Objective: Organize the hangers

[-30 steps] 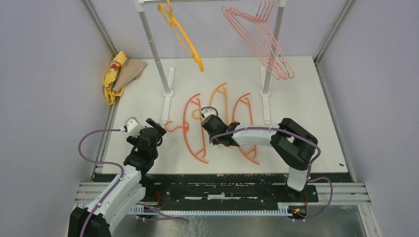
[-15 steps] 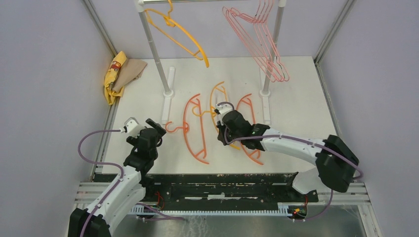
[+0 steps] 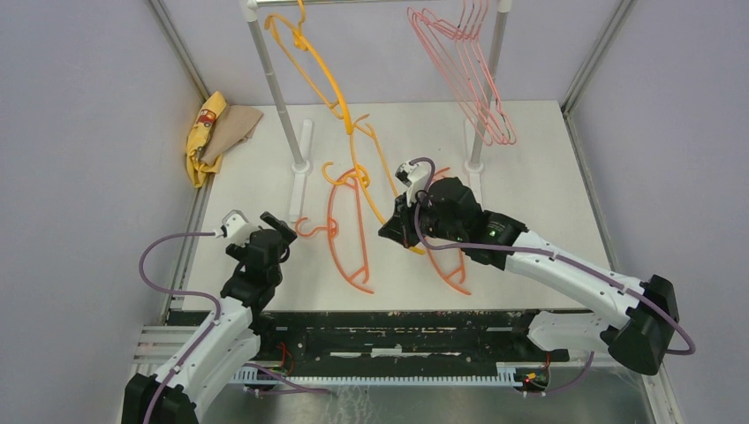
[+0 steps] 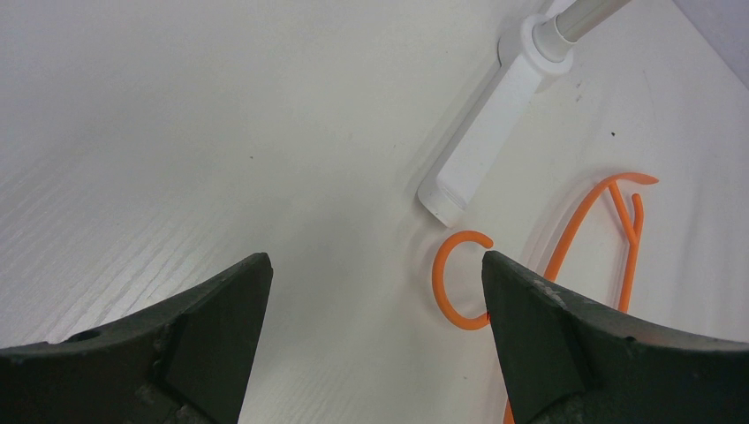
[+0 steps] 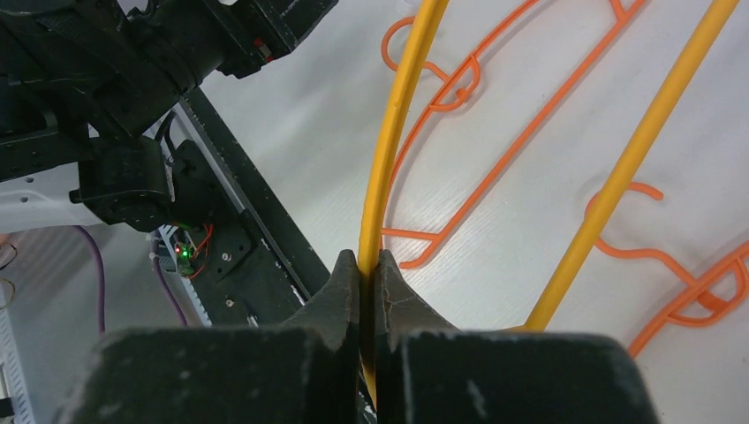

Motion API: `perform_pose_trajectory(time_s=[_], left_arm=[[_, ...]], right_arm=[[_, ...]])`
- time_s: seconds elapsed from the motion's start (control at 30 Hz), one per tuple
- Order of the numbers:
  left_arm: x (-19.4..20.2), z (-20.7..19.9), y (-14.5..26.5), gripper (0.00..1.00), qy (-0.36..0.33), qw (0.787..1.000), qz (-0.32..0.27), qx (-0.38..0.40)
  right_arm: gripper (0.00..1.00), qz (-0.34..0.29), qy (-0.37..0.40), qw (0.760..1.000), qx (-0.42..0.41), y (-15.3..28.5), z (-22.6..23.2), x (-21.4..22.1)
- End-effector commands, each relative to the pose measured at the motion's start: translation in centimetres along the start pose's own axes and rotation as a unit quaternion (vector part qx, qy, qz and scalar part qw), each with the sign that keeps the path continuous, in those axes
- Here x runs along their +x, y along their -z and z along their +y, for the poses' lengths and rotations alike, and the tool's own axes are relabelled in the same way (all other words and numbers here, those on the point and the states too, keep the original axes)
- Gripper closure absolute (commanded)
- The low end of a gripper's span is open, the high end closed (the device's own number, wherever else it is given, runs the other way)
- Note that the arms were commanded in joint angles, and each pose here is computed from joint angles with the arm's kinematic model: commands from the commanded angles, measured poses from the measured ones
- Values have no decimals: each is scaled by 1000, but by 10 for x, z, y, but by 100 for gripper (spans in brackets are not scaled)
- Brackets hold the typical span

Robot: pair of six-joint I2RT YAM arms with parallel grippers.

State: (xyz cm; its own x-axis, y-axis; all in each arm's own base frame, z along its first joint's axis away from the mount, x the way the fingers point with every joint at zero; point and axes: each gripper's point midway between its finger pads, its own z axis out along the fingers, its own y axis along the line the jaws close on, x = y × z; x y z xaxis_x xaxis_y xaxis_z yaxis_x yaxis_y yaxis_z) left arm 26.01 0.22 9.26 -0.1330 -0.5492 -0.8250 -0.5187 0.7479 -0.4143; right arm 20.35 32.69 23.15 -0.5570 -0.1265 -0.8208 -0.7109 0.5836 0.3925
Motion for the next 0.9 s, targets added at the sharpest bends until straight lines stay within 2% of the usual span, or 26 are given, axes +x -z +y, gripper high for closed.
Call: perform_pose_trajectory(time_s=[0.0, 0.5, 0.67, 0.87], left_arm=[[-18, -8, 2, 5, -13, 1000, -23, 13], [-19, -13, 4, 5, -4, 1000, -18, 21], [-21, -14, 4, 5, -3, 1000, -19, 22], [-31, -20, 6, 5, 2, 999, -30, 25]], right_arm=[[99, -49, -9, 999, -9, 24, 6, -31], [100, -134, -9, 991, -17, 98, 23, -94], [99, -152, -16, 988, -35, 101, 31, -108], [99, -184, -14, 981, -64, 91, 47, -154]])
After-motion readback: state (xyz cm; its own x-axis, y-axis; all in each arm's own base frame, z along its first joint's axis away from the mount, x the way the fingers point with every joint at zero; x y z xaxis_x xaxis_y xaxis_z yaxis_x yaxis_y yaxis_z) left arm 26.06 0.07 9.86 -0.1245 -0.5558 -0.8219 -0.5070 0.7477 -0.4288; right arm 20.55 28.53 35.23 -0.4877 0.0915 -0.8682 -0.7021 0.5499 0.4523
